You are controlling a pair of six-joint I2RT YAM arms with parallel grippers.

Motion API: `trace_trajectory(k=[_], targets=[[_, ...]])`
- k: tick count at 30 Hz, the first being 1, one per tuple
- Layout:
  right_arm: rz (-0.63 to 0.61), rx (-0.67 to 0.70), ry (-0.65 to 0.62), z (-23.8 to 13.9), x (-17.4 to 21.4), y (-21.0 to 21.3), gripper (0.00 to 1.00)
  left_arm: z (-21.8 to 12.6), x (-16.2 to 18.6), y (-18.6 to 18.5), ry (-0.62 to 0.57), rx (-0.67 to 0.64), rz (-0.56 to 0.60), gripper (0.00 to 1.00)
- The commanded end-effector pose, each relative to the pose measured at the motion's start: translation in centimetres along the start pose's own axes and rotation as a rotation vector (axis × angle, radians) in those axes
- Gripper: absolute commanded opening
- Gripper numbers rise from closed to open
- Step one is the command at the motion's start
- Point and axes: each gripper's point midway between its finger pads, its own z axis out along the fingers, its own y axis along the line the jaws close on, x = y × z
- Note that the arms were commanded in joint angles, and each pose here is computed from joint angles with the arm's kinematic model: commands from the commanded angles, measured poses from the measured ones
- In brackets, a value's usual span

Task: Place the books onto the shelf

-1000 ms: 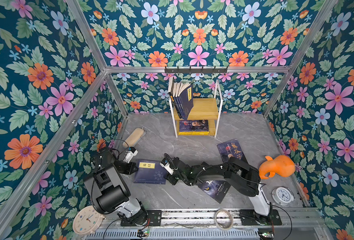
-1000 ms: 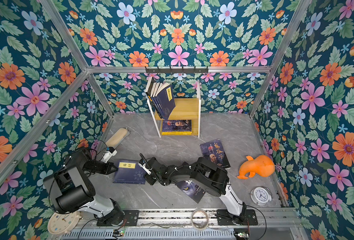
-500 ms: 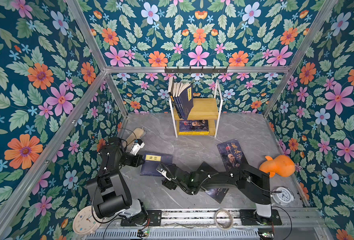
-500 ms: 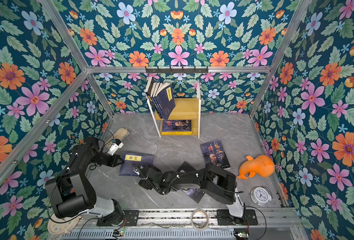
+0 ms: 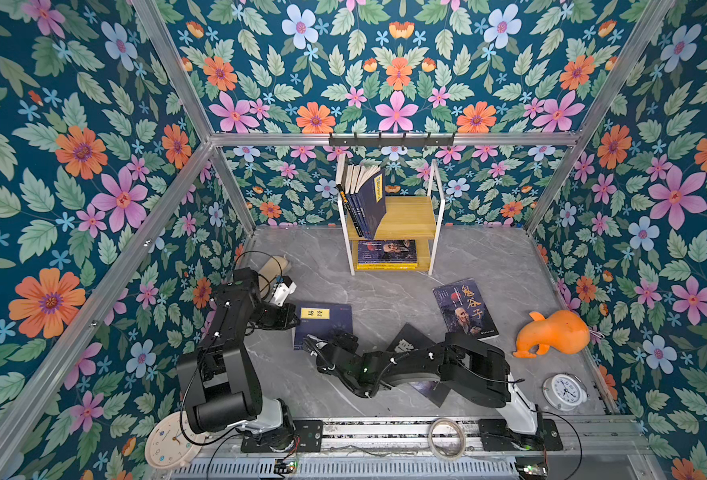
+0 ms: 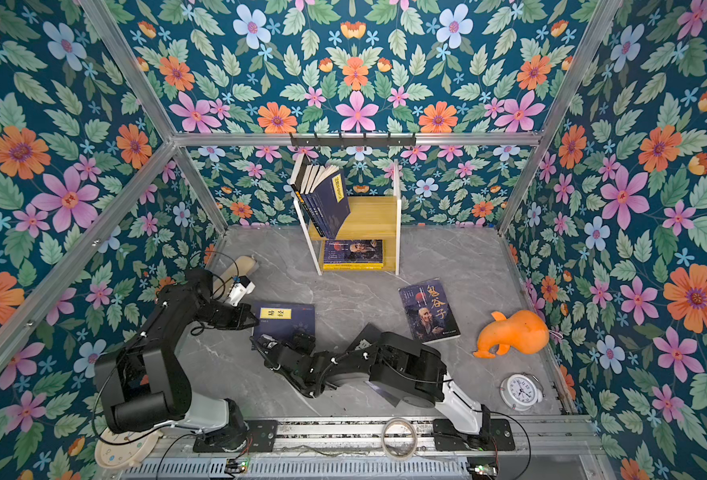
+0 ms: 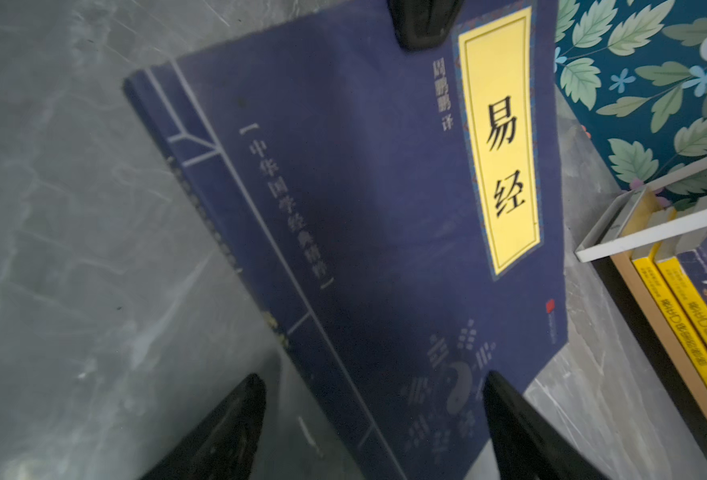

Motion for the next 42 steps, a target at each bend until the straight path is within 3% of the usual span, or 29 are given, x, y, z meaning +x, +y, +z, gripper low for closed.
trace_trajectory(k=[1, 5, 8, 9, 11, 14, 16, 20, 26, 29, 35, 38, 42], targets=[[-0.044, 0.115, -0.019, 0.6, -0.6, -1.6, 0.83, 0.1, -0.5, -0.7, -0.011, 0.014, -0.023, 0.00], [-0.083, 0.175, -0.037, 1.5, -0.4, -2.0, 0.79, 0.0, -0.8, -0.8, -0.017, 0.009, -0.013, 0.00], [-0.063, 0.193, -0.032, 2.1, 0.2, -2.6, 0.62, 0.0, -0.7, -0.9, -0.014, 0.006, -0.015, 0.00], [-0.061, 0.193, -0.033, 2.0, 0.3, -2.6, 0.52, -0.1, -0.7, -0.8, -0.015, 0.000, -0.018, 0.05], [-0.060, 0.200, -0.052, 1.8, 0.3, -2.8, 0.30, -0.4, -1.0, -0.8, -0.034, -0.015, -0.010, 0.25], [-0.063, 0.203, -0.052, 1.6, 0.5, -2.9, 0.11, -1.6, -2.2, -0.3, -0.077, -0.087, 0.002, 0.32], [-0.068, 0.188, -0.048, 1.2, 0.4, -3.0, 0.05, -3.0, -3.3, -0.1, -0.111, -0.143, 0.023, 0.41], [-0.032, 0.193, -0.097, 0.3, -0.4, -4.0, 0.03, -6.4, -6.0, -0.5, -0.235, -0.227, 0.081, 0.60], [0.022, 0.199, -0.136, -0.9, -1.4, -5.7, 0.02, -11.6, -10.0, -3.0, -0.498, -0.263, 0.171, 0.78], [0.087, 0.208, -0.155, -1.7, -1.3, -7.0, 0.00, -12.9, -10.8, -4.3, -0.603, -0.253, 0.222, 0.82], [0.164, 0.189, -0.217, -4.4, -2.4, -10.0, 0.00, -14.3, -10.5, -5.7, -0.680, -0.255, 0.251, 0.86], [0.226, 0.213, -0.257, -6.3, -3.4, -12.6, 0.00, -14.5, -10.1, -6.1, -0.744, -0.242, 0.239, 0.99], [0.322, 0.167, -0.309, -8.6, -4.7, -15.0, 0.00, -14.1, -9.5, -7.1, -0.758, -0.191, 0.228, 1.00]])
